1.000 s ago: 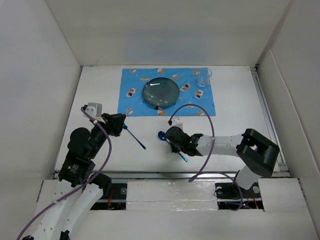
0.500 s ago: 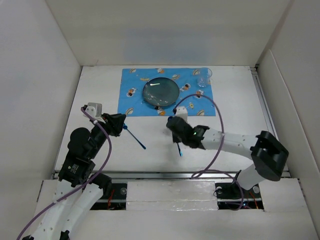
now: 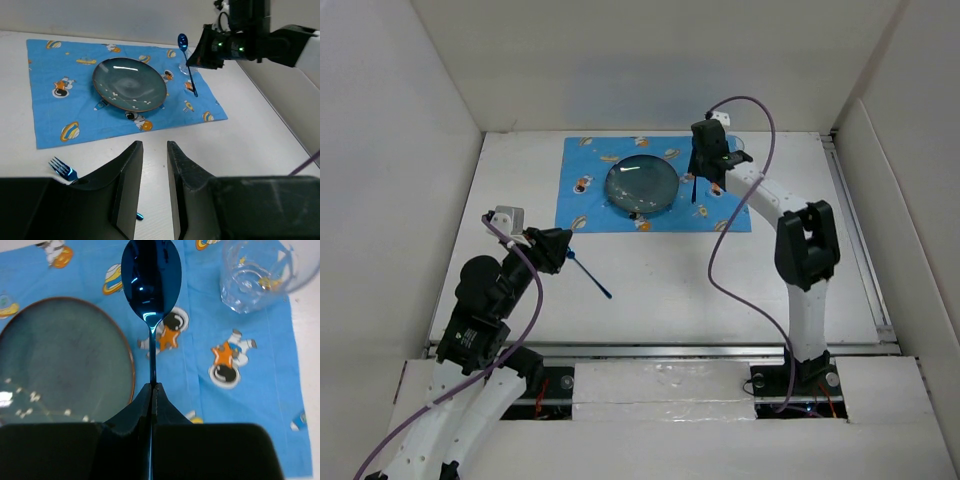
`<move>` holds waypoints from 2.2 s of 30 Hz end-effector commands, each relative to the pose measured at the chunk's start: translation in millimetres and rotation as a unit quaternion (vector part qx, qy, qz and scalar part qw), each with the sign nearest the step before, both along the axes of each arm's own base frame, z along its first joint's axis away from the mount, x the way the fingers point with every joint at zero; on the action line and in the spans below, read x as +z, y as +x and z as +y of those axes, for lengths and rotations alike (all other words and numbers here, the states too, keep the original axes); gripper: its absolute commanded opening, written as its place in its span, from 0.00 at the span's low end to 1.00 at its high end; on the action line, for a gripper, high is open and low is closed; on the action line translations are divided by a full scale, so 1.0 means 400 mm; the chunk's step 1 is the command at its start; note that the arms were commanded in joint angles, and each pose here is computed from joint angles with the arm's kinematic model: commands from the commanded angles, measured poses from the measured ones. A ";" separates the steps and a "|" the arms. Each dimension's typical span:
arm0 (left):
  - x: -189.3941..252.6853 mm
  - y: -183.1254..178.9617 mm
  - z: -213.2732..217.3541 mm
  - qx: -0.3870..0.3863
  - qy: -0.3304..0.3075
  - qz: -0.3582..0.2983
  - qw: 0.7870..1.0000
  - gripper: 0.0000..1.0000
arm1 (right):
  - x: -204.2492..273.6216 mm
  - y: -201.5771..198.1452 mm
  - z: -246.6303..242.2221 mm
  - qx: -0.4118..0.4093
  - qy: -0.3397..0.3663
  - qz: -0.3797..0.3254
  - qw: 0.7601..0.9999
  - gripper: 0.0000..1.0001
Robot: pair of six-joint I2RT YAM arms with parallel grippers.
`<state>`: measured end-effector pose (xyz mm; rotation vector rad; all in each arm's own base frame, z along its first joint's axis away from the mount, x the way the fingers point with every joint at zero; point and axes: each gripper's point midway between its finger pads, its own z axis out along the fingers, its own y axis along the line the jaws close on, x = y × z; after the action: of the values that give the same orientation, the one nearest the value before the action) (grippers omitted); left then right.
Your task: Set the dinner table for one person
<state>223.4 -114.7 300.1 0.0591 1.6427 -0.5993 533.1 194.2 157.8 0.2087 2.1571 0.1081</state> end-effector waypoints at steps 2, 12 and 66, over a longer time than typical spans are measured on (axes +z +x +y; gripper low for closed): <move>0.048 -0.004 0.004 0.004 -0.012 -0.026 1.000 0.24 | 0.001 0.066 -0.012 0.017 -0.016 0.018 1.000 0.00; 0.038 0.006 -0.006 -0.002 -0.008 -0.018 1.000 0.24 | -0.172 0.107 -0.057 0.026 -0.033 0.080 0.996 0.00; 0.240 -0.129 0.125 0.075 -0.106 -0.165 0.978 0.28 | -0.329 -0.586 0.797 0.315 -0.049 0.043 0.947 0.46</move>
<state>175.8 -67.1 384.2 -0.1096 1.3037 -0.5966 304.2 518.1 37.0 -0.5727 2.2200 0.4492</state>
